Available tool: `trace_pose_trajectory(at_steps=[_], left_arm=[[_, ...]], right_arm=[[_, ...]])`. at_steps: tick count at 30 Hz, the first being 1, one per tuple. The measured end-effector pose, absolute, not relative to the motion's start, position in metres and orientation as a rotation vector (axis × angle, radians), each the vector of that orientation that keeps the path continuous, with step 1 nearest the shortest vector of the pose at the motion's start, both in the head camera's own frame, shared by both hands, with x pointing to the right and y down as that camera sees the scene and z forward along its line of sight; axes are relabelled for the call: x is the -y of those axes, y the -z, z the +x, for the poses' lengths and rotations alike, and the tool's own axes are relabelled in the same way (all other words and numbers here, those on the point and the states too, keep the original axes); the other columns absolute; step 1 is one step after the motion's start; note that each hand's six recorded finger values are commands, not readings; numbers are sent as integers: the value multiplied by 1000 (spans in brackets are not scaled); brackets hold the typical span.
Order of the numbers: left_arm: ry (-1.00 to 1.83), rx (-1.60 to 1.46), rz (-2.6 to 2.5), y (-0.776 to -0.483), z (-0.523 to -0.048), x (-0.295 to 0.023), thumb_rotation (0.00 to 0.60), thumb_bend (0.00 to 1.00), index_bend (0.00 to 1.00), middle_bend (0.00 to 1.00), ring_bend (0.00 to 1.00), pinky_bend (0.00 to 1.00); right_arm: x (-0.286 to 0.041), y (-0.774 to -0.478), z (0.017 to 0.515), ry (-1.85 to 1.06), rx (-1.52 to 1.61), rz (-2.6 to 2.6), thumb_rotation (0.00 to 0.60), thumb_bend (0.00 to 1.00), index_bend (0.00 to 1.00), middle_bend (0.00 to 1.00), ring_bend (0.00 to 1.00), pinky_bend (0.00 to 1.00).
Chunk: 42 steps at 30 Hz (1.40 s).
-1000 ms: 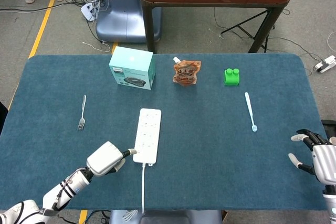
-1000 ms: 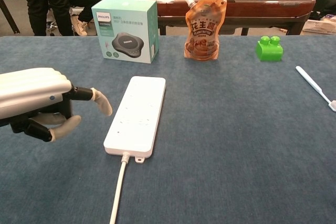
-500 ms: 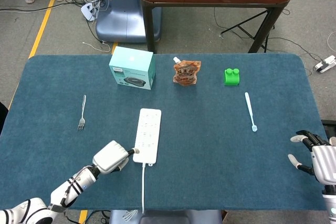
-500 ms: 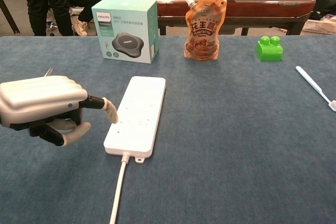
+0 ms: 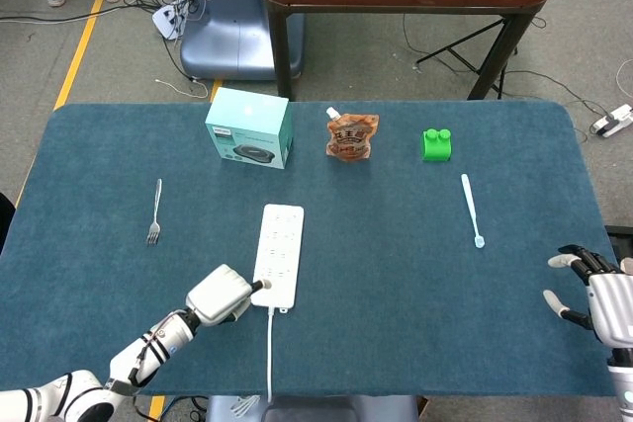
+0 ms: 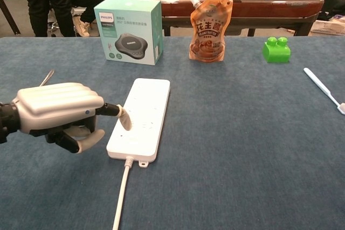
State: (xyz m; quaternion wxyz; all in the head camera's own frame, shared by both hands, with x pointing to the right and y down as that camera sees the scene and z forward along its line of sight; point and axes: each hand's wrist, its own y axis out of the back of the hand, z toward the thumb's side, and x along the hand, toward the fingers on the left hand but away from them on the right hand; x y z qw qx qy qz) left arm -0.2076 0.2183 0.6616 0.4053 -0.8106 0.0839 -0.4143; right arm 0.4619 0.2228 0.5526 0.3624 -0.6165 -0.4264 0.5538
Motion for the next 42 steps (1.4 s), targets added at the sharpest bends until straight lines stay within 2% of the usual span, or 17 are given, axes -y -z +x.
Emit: trace_pose_trajectory(at_steps=[42], left_arm=[[1097, -134, -1965, -679, -205, -227, 600, 649, 320, 1000, 1000, 1000]], right_arm=[[-228, -561, 467, -1448, 1109, -1604, 600, 174, 393, 307, 315, 507]])
